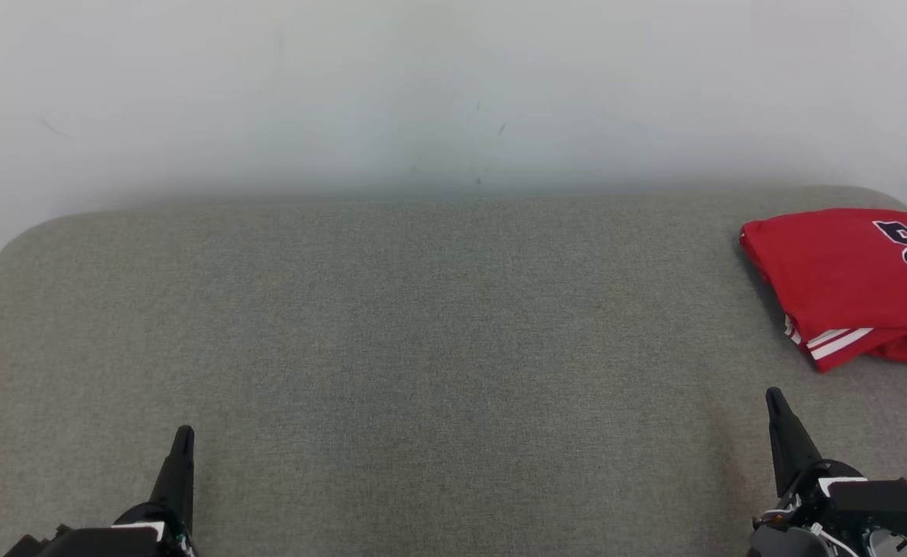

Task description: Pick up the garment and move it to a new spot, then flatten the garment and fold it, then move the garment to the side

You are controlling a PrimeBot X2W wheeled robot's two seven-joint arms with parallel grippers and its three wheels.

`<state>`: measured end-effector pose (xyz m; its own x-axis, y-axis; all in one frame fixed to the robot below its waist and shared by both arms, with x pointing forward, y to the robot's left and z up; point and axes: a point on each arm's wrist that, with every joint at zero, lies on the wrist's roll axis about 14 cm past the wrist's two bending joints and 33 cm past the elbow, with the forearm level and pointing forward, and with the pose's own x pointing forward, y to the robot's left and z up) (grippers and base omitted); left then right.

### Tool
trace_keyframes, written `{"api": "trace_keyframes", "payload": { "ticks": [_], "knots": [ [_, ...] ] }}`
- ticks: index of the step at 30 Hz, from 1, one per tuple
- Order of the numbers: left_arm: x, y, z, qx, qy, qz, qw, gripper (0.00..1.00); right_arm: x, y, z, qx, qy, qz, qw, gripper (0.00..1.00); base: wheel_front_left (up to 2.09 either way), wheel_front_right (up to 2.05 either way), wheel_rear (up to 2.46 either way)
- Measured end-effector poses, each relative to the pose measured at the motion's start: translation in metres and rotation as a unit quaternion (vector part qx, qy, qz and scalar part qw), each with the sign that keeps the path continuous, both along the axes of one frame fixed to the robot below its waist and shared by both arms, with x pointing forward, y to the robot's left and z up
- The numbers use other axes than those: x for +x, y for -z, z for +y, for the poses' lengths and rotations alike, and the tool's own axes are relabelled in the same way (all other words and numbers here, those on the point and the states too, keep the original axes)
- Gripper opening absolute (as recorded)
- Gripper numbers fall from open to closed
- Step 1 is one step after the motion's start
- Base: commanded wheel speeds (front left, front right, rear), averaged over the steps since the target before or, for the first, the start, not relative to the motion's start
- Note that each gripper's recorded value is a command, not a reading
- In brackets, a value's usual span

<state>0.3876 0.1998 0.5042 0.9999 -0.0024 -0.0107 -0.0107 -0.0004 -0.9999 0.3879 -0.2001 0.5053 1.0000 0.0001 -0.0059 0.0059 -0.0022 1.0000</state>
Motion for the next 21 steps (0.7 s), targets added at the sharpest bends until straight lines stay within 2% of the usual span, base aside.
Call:
{"api": "trace_keyframes", "payload": {
  "ticks": [21],
  "knots": [
    [0.0001, -0.0001, 0.0, 0.0, 0.0, 0.0, 1.0, 0.0, 0.0, 0.0, 0.0002, 0.001, -0.001, 0.0, 1.0, 0.0, 0.0, 0.0, 0.0]
  ]
}}
